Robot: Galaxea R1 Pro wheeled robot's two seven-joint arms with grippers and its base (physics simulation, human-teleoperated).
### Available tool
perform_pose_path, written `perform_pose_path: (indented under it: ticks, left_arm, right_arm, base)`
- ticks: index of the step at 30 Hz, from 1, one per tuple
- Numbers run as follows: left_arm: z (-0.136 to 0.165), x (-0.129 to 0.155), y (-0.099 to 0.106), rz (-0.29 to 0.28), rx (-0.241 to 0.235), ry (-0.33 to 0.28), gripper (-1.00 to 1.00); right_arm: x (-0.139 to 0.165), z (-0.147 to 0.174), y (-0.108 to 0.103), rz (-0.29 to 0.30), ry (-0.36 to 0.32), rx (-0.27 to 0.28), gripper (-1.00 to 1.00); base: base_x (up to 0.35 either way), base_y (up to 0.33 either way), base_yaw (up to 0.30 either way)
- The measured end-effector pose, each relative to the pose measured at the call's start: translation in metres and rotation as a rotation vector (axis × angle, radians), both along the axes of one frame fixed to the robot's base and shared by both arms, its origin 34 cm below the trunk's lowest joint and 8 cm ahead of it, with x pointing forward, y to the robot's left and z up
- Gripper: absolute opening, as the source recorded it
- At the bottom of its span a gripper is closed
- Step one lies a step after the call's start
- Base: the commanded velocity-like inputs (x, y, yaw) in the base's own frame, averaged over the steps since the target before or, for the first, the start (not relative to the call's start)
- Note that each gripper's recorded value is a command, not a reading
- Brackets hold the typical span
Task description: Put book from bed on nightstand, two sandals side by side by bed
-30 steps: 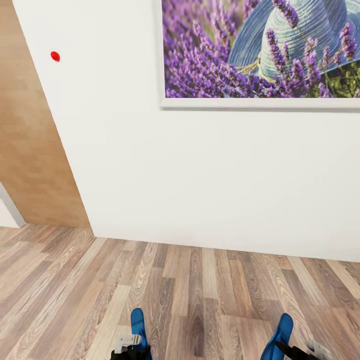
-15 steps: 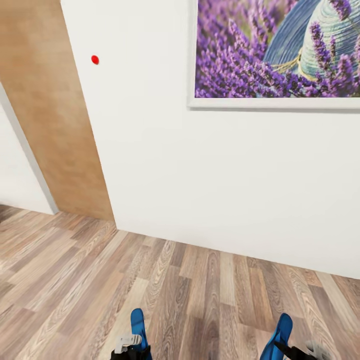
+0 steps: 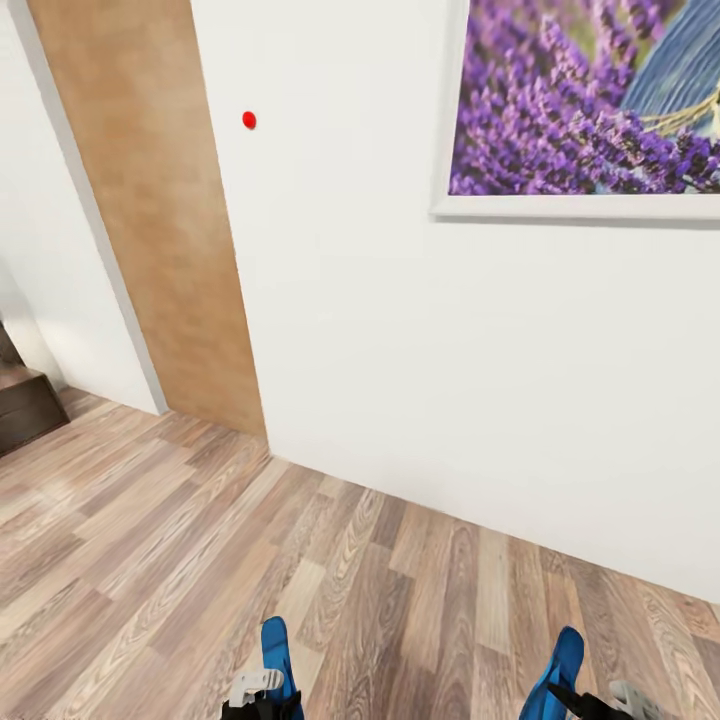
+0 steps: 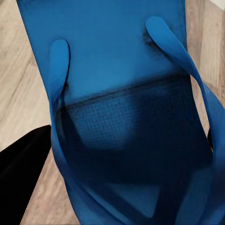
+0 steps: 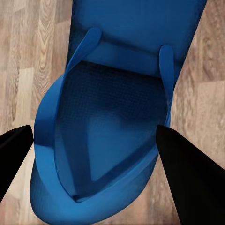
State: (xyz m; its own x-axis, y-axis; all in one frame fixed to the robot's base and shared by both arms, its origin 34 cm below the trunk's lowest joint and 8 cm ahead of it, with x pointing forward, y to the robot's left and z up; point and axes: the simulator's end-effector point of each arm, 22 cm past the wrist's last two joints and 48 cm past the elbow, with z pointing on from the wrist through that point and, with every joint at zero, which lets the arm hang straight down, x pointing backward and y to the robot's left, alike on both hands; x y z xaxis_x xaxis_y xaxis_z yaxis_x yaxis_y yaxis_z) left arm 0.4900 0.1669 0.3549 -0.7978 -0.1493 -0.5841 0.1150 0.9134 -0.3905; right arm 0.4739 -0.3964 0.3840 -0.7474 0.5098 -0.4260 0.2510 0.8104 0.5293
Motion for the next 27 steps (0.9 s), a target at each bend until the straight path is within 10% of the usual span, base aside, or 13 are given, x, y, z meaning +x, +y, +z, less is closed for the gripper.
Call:
perform_pose_path:
  ticks: [27]
  left_arm:
    - [-0.0002, 0.0001, 0.0, 0.0, 0.0, 0.0, -1.0]
  right_arm:
    - [0.0003, -0.0003, 0.001, -0.001, 0.0, 0.002, -1.0]
  base:
    - [0.222, -0.089, 0.07]
